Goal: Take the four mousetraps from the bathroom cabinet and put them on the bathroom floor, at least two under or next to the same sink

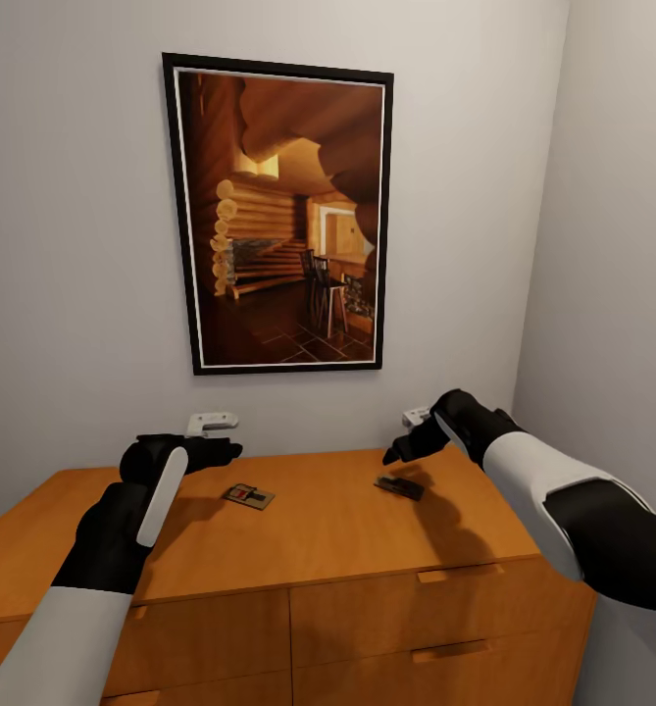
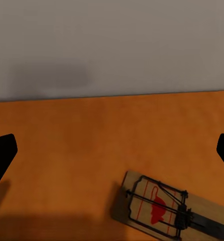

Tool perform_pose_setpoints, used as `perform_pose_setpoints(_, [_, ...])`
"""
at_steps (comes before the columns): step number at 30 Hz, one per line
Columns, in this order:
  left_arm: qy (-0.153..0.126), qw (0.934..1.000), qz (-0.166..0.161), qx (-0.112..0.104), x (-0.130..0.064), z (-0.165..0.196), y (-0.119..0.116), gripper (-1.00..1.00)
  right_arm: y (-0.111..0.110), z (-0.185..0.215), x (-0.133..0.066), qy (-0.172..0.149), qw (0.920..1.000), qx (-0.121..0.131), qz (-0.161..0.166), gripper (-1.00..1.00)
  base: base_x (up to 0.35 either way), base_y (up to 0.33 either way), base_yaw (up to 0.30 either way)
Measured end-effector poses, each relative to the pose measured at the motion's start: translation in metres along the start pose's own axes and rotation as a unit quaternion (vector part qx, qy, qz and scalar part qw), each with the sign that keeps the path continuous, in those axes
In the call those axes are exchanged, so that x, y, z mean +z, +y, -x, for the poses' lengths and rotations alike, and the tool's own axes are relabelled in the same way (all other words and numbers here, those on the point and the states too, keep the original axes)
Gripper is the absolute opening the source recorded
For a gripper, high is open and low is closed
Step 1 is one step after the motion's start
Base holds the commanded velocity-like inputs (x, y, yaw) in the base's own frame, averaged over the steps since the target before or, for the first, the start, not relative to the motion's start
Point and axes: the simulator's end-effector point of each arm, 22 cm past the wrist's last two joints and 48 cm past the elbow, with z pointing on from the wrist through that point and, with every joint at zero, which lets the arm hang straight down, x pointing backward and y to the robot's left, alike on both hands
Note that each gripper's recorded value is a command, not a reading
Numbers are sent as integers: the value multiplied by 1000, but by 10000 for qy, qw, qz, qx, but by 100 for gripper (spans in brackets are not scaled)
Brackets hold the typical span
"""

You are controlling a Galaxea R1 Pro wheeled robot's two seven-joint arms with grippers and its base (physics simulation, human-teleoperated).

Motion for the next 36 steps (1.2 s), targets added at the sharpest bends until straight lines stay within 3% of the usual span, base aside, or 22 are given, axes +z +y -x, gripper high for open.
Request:
perform_pose_setpoints(20, [4,10000,-11,-11,0,0,-1,100,21,-29,17,389,9987,108,324,100,0,0,0])
perform_pose_setpoints(36, [4,10000,-11,-12,0,0,-1,100,17,-44,22,532,9979,188,323,100,0,0,0])
